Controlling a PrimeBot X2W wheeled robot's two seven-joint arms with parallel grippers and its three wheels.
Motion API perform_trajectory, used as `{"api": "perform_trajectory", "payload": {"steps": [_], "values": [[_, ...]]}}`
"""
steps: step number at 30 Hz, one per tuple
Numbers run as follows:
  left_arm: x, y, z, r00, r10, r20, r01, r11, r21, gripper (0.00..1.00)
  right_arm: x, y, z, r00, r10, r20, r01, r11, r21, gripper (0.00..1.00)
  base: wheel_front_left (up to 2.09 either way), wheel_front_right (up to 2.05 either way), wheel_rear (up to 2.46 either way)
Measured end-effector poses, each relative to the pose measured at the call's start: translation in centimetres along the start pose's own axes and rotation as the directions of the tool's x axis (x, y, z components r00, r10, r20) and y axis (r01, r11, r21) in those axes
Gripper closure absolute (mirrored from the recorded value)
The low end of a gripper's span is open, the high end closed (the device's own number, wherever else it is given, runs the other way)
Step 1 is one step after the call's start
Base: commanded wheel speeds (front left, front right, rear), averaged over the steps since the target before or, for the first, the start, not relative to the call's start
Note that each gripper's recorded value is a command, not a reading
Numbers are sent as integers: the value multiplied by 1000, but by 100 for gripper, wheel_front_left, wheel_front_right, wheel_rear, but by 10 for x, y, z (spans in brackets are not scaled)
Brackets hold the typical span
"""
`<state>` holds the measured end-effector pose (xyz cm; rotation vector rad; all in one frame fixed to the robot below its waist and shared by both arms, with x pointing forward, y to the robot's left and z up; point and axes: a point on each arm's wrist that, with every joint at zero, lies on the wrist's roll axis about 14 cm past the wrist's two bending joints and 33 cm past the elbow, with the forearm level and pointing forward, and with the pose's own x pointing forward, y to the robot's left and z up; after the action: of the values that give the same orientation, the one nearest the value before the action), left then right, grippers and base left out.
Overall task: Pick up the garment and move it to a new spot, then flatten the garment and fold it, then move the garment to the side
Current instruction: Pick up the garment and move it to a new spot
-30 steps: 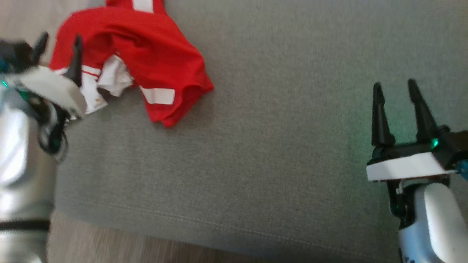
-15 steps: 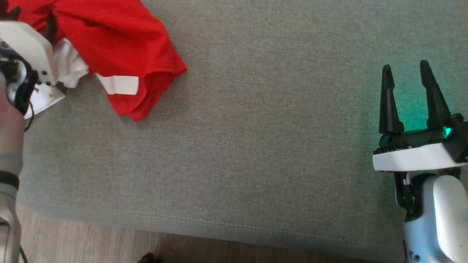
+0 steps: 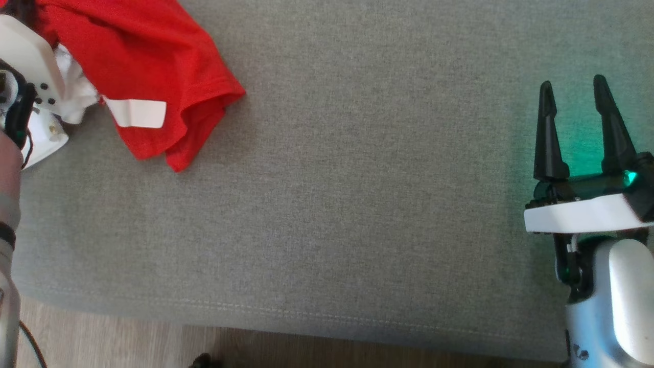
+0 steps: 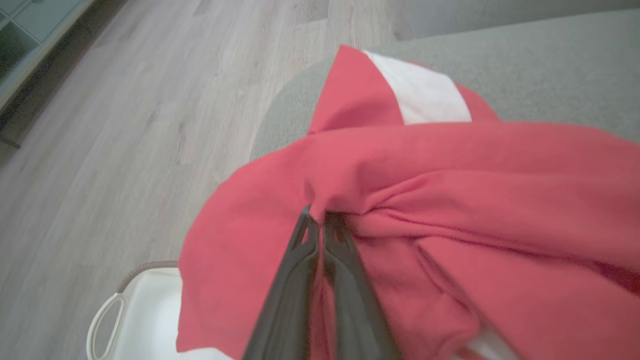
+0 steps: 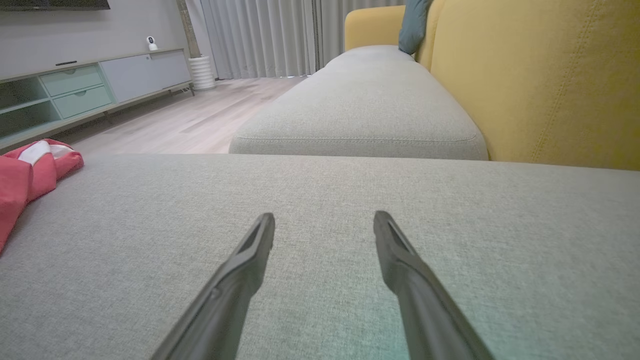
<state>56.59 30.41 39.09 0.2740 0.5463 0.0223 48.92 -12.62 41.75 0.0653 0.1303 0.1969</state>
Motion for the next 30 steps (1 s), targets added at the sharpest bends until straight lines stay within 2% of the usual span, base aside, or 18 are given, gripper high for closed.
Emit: {"api": "perform_trajectory", "payload": {"steps": [8,13,16,19,22,23,24,30], "values": [[-33,22,50,979,49,197,-50,999,-4,100,-10,7,21,999,10,44,-10,1000,18,0,0,0,0],[-72,37,107,923,76,378,-82,997,-1,100,-24,14,38,997,18,79,-21,999,41,0,0,0,0],[-105,39,155,852,66,519,-81,997,6,100,-37,17,45,995,18,97,-23,998,52,0,0,0,0],[-148,33,203,746,45,664,-76,997,18,100,-47,20,54,993,19,118,-27,998,61,0,0,0,0],[-190,23,234,647,15,763,-60,998,32,100,-56,23,69,987,22,160,-33,997,70,0,0,0,0],[-190,23,234,647,15,763,-60,998,32,100,-56,23,69,987,22,160,-33,997,70,0,0,0,0],[-212,14,245,596,-7,803,-47,998,44,100,-62,25,78,983,23,184,-37,997,72,0,0,0,0],[-259,-35,285,492,-92,866,39,996,84,100,-84,14,97,971,-13,240,-3,998,68,0,0,0,0]]}}
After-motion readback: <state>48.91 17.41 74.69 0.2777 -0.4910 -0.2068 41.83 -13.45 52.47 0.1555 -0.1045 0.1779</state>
